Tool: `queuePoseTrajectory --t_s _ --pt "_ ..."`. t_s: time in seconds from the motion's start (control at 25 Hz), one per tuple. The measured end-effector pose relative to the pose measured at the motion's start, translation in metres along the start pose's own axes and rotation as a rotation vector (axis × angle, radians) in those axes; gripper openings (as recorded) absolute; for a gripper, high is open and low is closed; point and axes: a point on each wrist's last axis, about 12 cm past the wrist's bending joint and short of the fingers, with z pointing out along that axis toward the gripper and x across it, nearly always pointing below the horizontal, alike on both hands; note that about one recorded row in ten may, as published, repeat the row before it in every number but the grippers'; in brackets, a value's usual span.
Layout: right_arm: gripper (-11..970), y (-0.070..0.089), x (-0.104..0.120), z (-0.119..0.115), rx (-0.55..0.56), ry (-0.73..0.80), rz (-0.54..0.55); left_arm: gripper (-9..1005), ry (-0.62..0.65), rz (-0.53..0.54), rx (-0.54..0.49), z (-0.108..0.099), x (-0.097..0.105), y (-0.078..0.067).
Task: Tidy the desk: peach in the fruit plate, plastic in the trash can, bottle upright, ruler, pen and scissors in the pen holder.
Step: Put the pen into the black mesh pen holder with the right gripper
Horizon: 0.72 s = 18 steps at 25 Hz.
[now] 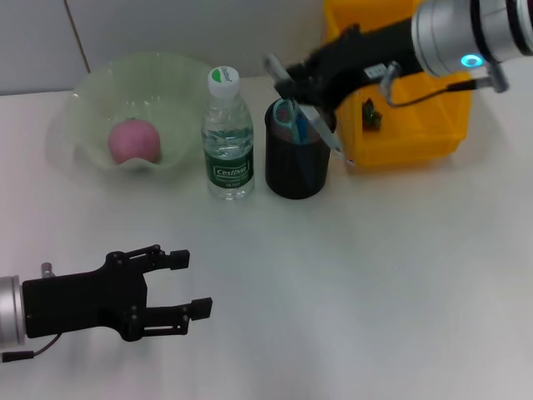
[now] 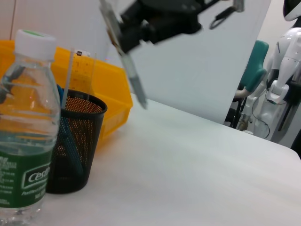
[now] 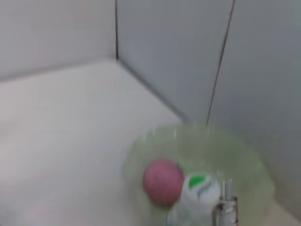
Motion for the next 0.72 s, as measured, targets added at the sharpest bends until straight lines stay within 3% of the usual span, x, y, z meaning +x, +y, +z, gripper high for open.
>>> queuePoseTrajectory --t_s 0.12,0.72 --pt "179 -0.004 0.003 0.009 0.022 -0.083 0.019 864 0.000 0.000 0.000 0.000 0.000 0.000" --pt "180 0.001 0.014 0.047 0.080 -0.130 -0.016 863 0.004 0.006 0.004 -0.005 -0.001 0.001"
